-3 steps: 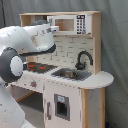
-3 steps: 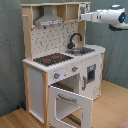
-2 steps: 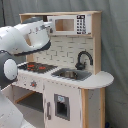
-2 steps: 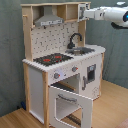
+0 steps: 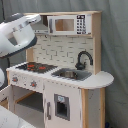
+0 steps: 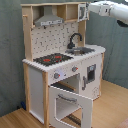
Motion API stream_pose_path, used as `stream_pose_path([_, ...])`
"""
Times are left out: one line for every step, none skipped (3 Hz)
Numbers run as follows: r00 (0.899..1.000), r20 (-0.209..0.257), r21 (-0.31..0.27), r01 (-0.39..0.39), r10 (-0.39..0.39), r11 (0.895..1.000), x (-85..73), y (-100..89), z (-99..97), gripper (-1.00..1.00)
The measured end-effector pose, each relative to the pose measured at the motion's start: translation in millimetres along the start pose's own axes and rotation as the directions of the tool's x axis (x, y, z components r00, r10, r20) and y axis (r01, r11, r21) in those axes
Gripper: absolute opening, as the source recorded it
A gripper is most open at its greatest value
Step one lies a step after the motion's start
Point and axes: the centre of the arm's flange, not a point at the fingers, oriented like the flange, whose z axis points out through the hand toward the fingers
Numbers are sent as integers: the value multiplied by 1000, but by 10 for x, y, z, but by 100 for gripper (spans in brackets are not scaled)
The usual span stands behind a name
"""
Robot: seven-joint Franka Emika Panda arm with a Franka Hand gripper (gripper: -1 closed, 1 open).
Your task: Play with the kitchen
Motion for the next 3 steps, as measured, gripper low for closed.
stream_pose_path([998,66,-9,-8,9,1000,96,216,-124,100])
stream_pose_path([993,117,-15,-27,29,1000,195,376,-204,100])
stream_pose_path([984,171,-28,-47,52,998,280,556,-282,100])
